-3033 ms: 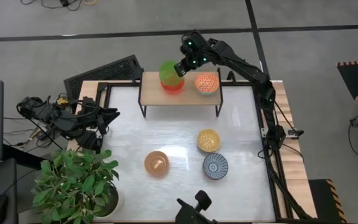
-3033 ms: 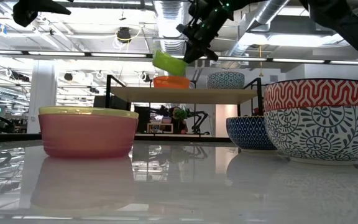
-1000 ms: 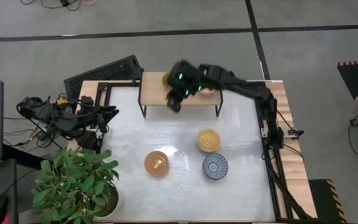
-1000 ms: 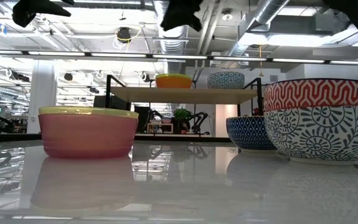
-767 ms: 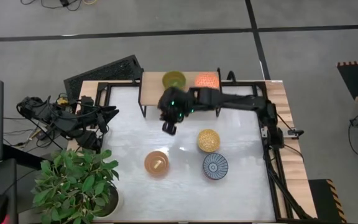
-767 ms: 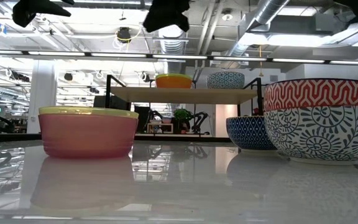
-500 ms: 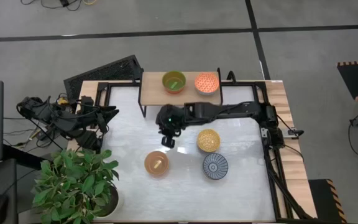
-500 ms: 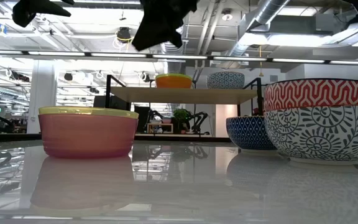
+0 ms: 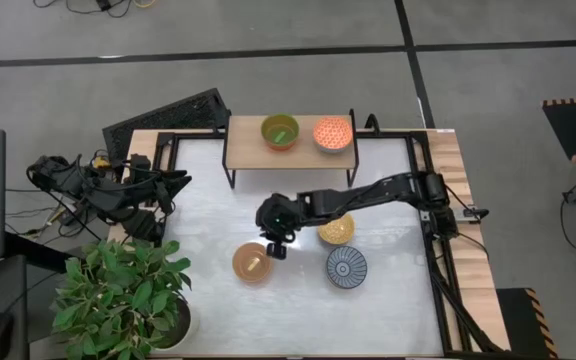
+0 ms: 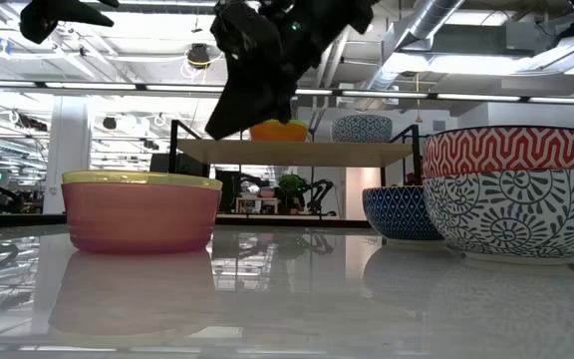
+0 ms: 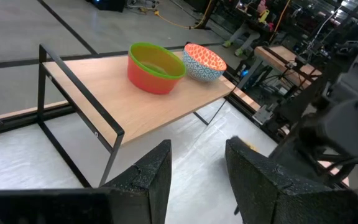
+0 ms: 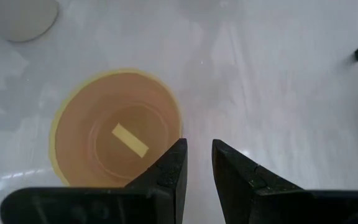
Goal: Place and stack bowls onto a shelf
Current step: Stack the yellow bowl on top of the green bowl on the shelf
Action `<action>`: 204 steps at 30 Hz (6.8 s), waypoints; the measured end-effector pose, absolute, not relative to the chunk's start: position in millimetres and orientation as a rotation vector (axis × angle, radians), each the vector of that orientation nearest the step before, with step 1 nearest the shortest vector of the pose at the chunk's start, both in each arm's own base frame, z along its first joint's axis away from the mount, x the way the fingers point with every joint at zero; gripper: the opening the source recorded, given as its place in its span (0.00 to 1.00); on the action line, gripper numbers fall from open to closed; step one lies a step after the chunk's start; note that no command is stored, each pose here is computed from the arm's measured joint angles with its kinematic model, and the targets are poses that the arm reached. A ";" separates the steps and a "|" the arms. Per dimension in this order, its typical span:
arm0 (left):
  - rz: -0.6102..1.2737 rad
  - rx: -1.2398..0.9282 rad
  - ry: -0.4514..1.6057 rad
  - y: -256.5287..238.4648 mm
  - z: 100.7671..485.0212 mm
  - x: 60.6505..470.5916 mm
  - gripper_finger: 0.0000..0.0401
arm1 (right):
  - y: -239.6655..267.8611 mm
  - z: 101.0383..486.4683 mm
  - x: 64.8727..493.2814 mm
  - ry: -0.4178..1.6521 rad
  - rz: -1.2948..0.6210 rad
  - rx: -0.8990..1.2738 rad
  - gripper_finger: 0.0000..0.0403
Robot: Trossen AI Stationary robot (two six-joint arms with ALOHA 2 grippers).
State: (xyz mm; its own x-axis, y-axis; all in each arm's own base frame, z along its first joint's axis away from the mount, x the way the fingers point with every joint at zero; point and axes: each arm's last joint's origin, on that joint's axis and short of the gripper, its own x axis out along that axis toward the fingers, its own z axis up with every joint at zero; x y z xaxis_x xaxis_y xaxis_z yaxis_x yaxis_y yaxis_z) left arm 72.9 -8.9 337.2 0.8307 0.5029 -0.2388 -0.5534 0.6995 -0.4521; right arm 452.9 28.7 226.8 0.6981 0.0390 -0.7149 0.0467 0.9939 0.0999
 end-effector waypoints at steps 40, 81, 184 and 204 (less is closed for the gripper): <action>0.572 -0.540 0.112 -9.4 336.8 73.2 0.34 | 53.2 171.4 468.7 0.805 0.009 0.083 0.25; 0.573 -0.533 0.118 -9.3 336.3 73.0 0.34 | 47.6 184.5 460.5 0.964 -0.001 0.072 0.06; 0.584 -0.500 0.158 -8.5 332.2 71.2 0.34 | -247.2 368.9 370.1 0.575 -0.615 0.422 0.06; 0.584 -0.500 0.158 -8.5 332.1 71.2 0.34 | -258.9 351.2 366.6 0.665 -0.590 0.443 0.06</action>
